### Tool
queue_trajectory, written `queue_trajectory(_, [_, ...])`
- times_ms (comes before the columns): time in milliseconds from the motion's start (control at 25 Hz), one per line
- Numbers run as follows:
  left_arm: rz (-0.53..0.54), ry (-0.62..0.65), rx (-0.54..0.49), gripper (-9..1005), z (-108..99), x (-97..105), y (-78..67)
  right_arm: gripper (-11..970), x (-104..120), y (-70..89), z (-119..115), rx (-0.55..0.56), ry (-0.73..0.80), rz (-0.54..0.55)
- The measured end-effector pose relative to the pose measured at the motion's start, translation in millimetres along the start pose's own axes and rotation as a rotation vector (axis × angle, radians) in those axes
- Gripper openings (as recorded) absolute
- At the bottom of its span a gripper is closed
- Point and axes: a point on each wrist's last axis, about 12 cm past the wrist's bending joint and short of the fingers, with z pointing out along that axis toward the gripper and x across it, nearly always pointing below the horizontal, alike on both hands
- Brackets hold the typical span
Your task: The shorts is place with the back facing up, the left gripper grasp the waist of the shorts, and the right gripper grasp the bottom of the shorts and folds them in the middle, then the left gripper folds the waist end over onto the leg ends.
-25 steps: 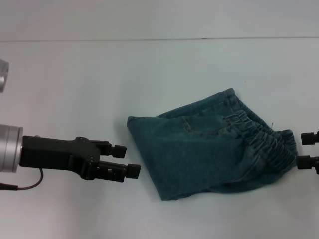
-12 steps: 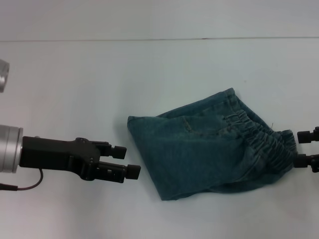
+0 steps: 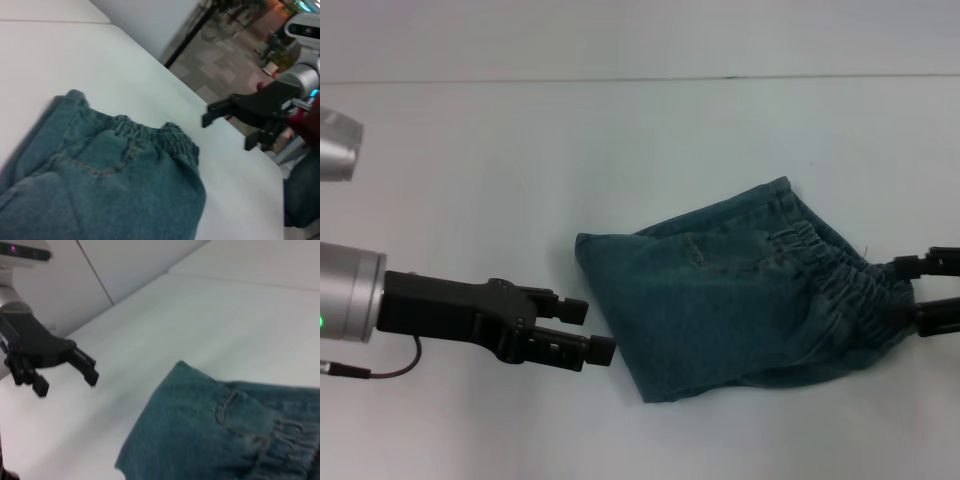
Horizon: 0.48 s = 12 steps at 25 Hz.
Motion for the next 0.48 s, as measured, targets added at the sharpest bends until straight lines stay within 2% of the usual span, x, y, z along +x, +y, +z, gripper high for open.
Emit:
queue_trajectory(280, [0.007, 0.007, 0.004, 862, 3, -4, 1.1, 956, -12, -0.1, 40, -0.013, -0.012, -0.045])
queue_trajectory(480, [0.002, 0.005, 0.001, 862, 2, -4, 1.5, 956, -16, -0.1, 53, -0.034, 0.006, -0.053])
